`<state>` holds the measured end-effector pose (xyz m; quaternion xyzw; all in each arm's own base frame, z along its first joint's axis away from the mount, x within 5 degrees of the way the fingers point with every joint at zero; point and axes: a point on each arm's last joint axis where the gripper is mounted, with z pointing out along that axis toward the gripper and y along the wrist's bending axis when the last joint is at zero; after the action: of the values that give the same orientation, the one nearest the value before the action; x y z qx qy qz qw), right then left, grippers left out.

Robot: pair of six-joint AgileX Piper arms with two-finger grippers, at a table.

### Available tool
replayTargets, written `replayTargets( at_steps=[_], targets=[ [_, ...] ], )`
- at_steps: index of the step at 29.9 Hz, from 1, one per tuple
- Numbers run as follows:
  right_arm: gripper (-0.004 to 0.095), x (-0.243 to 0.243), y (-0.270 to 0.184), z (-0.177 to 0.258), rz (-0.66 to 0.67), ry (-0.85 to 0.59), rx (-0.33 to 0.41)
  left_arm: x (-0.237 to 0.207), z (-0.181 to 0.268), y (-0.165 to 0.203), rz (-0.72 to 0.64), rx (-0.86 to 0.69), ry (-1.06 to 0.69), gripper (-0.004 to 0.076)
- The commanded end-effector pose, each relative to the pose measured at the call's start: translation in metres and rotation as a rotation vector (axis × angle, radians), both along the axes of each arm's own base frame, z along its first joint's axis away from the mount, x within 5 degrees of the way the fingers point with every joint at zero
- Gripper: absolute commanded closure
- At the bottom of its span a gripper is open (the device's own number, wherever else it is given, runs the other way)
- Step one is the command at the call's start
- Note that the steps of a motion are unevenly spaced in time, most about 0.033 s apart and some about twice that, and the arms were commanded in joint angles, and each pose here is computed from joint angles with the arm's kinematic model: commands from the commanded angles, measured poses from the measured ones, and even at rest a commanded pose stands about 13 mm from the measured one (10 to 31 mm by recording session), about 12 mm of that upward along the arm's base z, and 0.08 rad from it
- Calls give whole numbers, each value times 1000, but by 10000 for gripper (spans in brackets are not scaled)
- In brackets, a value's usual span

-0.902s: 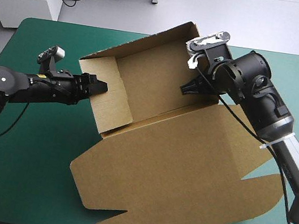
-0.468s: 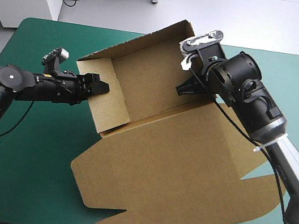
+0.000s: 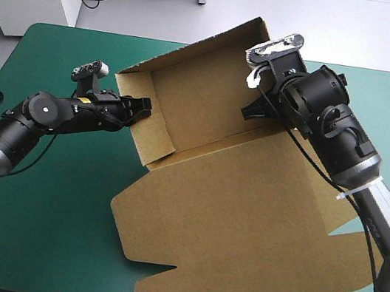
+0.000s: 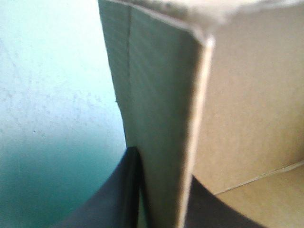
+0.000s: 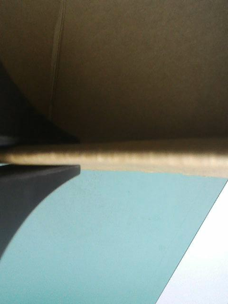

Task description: Fold the box

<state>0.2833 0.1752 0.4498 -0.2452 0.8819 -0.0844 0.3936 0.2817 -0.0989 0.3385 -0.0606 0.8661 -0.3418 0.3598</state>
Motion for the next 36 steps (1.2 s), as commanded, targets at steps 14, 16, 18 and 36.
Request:
replayTargets(
  at_steps=[14, 16, 18, 36],
  targets=[
    [925, -1, -13, 17, -87, -37, 164, -8, 46, -4, -11, 37, -100, 731],
    [925, 7, -19, 10, -120, 9, 183, -6, 56, -4, -21, 76, -96, 731],
    [926, 15, -24, 1, -148, 71, 208, 0, 58, -5, -41, 132, -54, 731],
    [926, 81, -3, -95, -199, 381, 199, 66, 15, -23, -171, 574, 259, 731]
  ],
)
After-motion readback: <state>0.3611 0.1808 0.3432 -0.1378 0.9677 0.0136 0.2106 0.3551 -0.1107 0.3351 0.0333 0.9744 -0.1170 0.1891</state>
